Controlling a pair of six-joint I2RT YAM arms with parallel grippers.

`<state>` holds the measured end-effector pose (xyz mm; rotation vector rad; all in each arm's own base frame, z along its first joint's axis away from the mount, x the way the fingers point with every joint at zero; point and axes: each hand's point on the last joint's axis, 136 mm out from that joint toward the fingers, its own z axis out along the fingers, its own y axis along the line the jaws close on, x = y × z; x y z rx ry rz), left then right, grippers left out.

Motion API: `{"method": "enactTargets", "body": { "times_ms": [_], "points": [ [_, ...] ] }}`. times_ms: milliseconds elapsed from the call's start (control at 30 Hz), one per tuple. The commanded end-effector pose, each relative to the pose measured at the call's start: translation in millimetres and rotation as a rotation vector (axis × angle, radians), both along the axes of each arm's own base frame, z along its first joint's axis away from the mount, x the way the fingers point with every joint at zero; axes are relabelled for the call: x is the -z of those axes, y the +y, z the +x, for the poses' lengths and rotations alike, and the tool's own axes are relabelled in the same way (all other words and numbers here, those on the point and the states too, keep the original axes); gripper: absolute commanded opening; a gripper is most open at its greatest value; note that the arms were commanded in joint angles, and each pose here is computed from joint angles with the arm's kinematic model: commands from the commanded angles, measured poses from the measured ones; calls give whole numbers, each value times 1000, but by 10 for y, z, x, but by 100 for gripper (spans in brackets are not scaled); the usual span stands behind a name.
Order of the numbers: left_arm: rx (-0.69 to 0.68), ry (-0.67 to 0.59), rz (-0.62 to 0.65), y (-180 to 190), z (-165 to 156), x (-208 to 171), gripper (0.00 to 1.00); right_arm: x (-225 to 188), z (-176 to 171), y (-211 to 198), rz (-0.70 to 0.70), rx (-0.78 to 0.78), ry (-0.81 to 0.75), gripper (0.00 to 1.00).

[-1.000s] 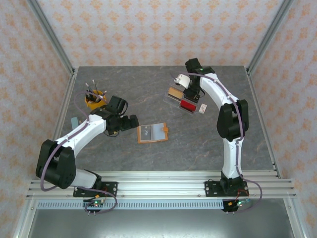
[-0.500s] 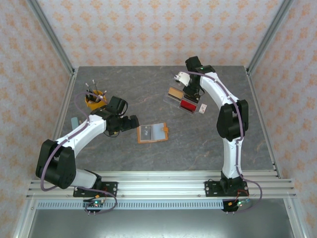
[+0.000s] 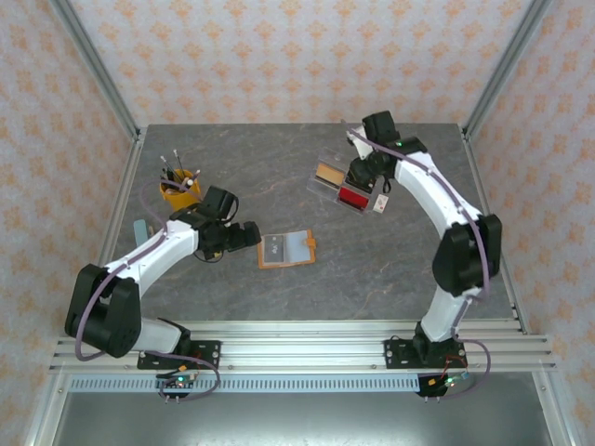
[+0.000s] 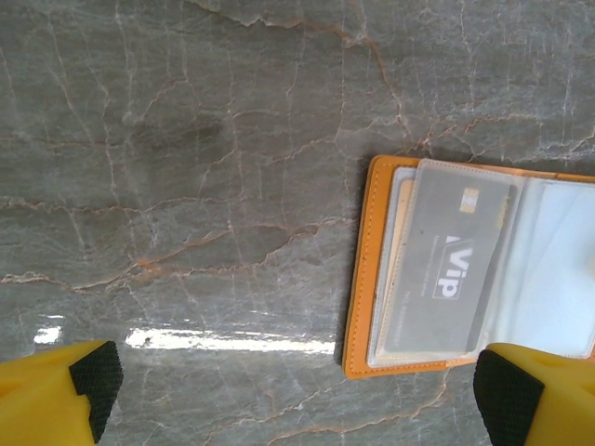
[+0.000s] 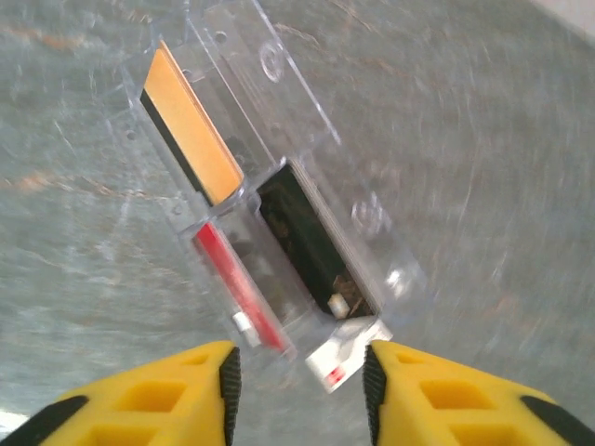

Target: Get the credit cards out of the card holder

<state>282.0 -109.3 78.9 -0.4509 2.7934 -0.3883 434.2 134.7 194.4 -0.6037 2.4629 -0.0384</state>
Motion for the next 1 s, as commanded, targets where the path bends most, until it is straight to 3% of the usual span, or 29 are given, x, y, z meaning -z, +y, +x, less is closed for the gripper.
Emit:
{"method": "enactTargets", "body": {
  "times_ms": [0,167,433,700,967],
  "points": [
    [-24,-39,-28,13,-8,-62,100,-37,-234,18,153,265,-18,48],
    [-38,-43,-54,22,-123,18,100,261,-788,151,218,445,39,52],
    [-34,-44,-73,33,-261,185,100,551,-1313,918,312,373,102,56],
    [-90,-82,-33,132,-167,196,100,1035,-1422,1784,238,255,182,63],
    [-176,-133,42,377,-110,124,100,1483,-1435,2158,119,190,288,62]
  ]
}}
